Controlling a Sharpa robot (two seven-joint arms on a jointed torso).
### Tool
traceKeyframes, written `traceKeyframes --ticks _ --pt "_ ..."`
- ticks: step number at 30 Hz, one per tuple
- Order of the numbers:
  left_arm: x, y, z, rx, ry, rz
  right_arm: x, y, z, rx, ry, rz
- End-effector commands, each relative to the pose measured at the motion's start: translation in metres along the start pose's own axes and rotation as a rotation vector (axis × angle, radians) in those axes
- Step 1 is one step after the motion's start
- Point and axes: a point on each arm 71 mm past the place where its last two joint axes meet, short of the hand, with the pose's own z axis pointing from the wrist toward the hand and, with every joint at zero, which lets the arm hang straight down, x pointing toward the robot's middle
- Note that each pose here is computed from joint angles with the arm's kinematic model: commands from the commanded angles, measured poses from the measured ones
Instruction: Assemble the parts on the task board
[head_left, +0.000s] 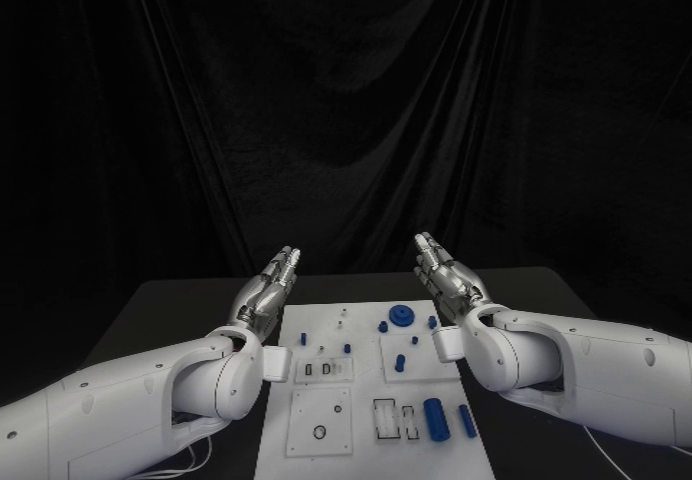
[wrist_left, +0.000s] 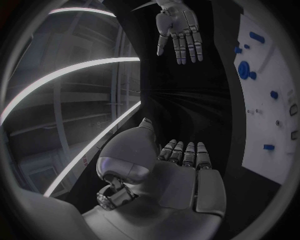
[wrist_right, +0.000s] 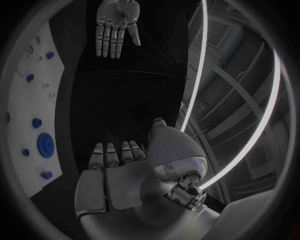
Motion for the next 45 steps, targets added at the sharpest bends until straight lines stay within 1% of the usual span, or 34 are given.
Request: traceKeyframes --ticks 1,3,7,13,14,19,23,27,30,33,37,41,45 --pt "0.0108 -0.0099 0.0016 0.063 0.153 -0.192 0.006 0.001 0.001 0.062 0.102 0.167" --pt "0.0127 -0.012 0.0015 0.071 0.193 -0.234 0.006 0.002 0.001 0.069 0.117 0.186" --pt "0.0148 -0.0148 0.0013 0.082 0.24 -0.287 0.005 0.003 0.001 0.074 0.127 0.198" --pt "0.0158 -0.0166 0.0011 0.088 0.267 -0.319 0.005 0.003 0.001 0.074 0.127 0.198" --pt "-0.0003 -0.0259 0.0003 0.214 0.365 -0.29 -0.01 0.007 -0.004 0.051 0.146 0.231" --pt "-0.0069 -0.0287 -0.0031 0.244 0.398 -0.236 -0.013 0.009 -0.007 0.048 0.162 0.233" --pt "-0.0087 -0.0302 -0.0043 0.268 0.415 -0.207 -0.018 0.011 -0.01 0.032 0.162 0.226" --pt "-0.0099 -0.031 -0.0044 0.283 0.42 -0.196 -0.021 0.013 -0.012 0.016 0.162 0.223" --pt "-0.0114 -0.0313 -0.0044 0.295 0.425 -0.188 -0.026 0.015 -0.013 0.0 0.175 0.212" --pt "-0.014 -0.0322 -0.0056 0.309 0.433 -0.163 -0.03 0.017 -0.015 -0.012 0.205 0.194" --pt "-0.0195 -0.0345 -0.0093 0.333 0.43 -0.129 -0.037 0.021 -0.018 -0.026 0.241 0.157" --pt "-0.0265 -0.0376 -0.0133 0.358 0.417 -0.107 -0.042 0.028 -0.019 -0.043 0.257 0.118" --pt "-0.036 -0.0425 -0.0179 0.389 0.396 -0.082 -0.048 0.041 -0.017 -0.074 0.264 0.02"
